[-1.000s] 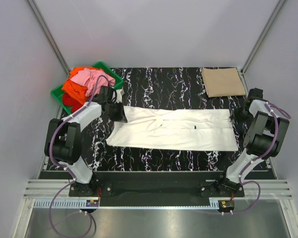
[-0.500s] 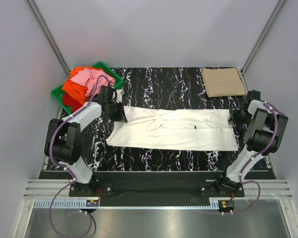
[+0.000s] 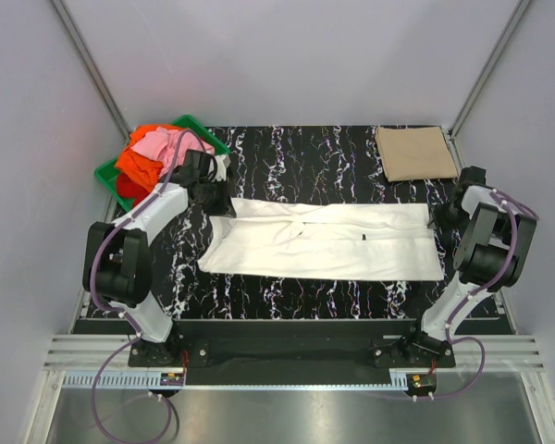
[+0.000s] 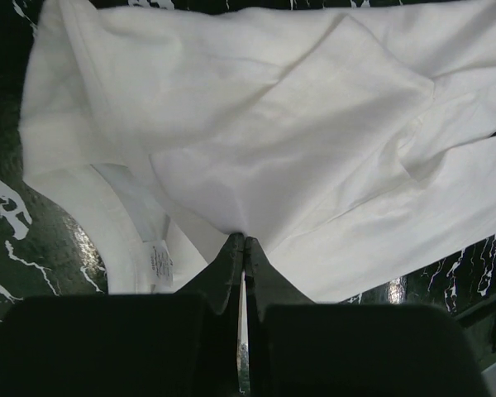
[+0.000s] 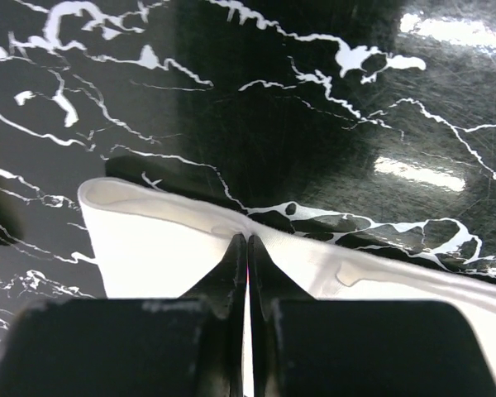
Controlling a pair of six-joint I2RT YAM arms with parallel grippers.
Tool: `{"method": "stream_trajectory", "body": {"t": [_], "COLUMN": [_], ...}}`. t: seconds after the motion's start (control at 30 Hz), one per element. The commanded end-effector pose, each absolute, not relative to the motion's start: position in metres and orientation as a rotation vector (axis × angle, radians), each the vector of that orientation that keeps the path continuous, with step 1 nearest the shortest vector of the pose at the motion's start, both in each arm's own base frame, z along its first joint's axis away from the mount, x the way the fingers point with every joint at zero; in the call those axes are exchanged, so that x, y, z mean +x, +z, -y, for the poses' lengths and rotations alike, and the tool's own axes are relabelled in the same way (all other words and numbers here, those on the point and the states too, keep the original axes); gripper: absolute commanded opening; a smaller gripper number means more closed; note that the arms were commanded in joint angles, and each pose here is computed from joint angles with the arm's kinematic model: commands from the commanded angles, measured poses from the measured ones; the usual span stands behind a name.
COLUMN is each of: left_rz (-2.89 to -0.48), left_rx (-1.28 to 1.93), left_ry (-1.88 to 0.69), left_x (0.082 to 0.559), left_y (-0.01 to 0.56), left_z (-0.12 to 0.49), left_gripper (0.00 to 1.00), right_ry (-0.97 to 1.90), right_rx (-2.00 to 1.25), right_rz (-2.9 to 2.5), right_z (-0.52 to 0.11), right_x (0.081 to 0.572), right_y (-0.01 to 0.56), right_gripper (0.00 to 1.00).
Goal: Fold and stack the t-shirts
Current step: Fold the tshirt
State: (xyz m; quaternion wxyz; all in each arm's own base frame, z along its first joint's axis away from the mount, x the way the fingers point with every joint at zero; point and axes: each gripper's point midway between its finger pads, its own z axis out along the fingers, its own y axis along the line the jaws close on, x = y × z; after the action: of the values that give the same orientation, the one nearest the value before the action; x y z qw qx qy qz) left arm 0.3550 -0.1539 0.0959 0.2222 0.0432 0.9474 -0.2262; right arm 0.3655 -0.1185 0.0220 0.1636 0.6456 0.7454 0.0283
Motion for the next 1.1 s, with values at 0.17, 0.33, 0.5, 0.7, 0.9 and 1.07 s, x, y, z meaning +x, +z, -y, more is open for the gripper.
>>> {"method": "stream_trajectory", "body": {"t": [0.17, 0.33, 0.5, 0.7, 0.9, 1.07], "left_rz": [-2.533, -2.540, -2.543, -2.554, -2.554, -2.563], "left_rx": [0.077, 0.074, 0.077, 0.082, 0.079, 0.080], "left_ry": [-0.561, -0.560, -0.582, -0.611, -0.627, -0.637], "left_x": [0.375, 0.374, 0.372, 0.370, 0.368, 0.366], "left_y": [0.129, 0.126, 0.126, 0.120, 0.119, 0.115], "left_z": [0.139, 0.138, 0.141, 0.144, 0.146, 0.148], "left_gripper": [0.00, 0.00, 0.00, 0.00, 0.00, 0.00], "right_ry": [0.077, 0.064, 0.073, 0.107, 0.153, 0.176], "right_rx": [1.738, 1.715, 1.693, 1.681, 1.644, 1.621], "right_rz": [-2.053, -2.047, -2.056, -2.091, -2.120, -2.108], "right_z": [0.131, 0.134, 0.134, 0.129, 0.123, 0.122], "right_x": [0.383, 0.383, 0.386, 0.386, 0.390, 0.394], "right_y": [0.058, 0.066, 0.069, 0.064, 0.061, 0.064], "right_gripper": [0.00, 0.04, 0.09, 0.06, 0.00, 0.00]}}
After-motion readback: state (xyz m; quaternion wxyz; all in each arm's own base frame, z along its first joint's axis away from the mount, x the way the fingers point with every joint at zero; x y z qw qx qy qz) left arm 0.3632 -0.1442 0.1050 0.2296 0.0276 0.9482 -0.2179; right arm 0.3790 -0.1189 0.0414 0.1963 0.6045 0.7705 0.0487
